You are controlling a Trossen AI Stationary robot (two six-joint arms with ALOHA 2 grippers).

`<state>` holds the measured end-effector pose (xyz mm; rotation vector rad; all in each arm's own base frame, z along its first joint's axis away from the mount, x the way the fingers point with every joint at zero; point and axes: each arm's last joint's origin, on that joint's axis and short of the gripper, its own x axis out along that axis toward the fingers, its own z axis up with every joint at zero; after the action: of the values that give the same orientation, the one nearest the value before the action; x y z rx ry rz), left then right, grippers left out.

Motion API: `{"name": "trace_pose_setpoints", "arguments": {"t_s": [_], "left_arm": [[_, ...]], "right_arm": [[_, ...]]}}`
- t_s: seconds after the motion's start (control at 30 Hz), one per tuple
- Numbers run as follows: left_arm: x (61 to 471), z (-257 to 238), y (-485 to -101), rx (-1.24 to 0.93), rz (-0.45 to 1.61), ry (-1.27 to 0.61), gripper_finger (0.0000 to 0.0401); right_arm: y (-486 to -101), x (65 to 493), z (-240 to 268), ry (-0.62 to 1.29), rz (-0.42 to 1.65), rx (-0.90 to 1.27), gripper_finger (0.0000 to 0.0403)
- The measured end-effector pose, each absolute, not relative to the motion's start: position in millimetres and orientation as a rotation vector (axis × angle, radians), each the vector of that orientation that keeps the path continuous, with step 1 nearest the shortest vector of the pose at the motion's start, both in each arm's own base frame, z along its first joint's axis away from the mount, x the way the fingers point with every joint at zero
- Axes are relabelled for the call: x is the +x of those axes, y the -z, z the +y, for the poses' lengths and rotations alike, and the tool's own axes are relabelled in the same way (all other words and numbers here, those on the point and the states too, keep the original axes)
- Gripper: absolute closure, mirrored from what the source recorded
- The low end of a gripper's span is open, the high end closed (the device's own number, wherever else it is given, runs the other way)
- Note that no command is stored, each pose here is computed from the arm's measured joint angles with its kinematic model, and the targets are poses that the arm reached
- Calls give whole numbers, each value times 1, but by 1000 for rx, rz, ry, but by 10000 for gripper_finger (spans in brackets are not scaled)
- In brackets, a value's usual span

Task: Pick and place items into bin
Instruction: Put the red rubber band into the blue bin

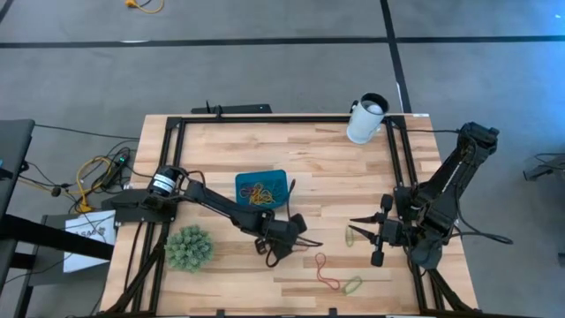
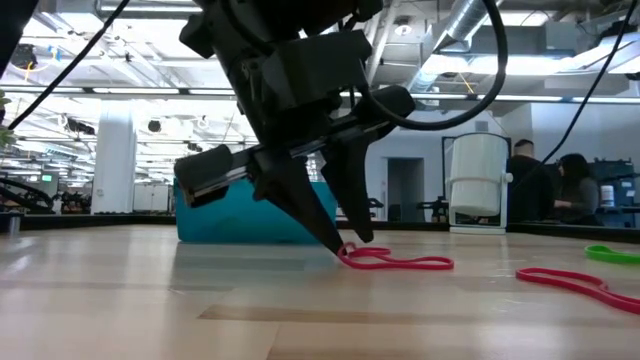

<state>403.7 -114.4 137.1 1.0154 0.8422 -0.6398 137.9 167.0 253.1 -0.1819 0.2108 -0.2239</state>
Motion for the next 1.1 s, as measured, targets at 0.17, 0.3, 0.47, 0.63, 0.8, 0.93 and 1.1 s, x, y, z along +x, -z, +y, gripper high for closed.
{"name": "trace_pose_setpoints", "arguments": {"t_s": [0.17,0.3,0.47,0.63,0.8,0.93,1.1], "left_arm": [[403,-115,-137,999,840,651,306],[404,-115,-137,999,840,650,340],[404,-114,-137,966,855,608,395],[407,-117,-143,968,881,478,399],[406,-123,-162,1090,1020,307,400],[397,-122,-192,1083,1237,173,401],[378,-114,-250,854,1459,-64,401]], "right_arm": [[-253,138,167,224,211,-182,336],[-253,138,167,224,211,-182,336],[-253,138,167,223,211,-182,336],[-253,138,167,224,211,-182,336],[-253,138,167,224,211,-181,336],[-253,138,167,223,211,-181,336],[-253,138,167,224,211,-181,336]]}}
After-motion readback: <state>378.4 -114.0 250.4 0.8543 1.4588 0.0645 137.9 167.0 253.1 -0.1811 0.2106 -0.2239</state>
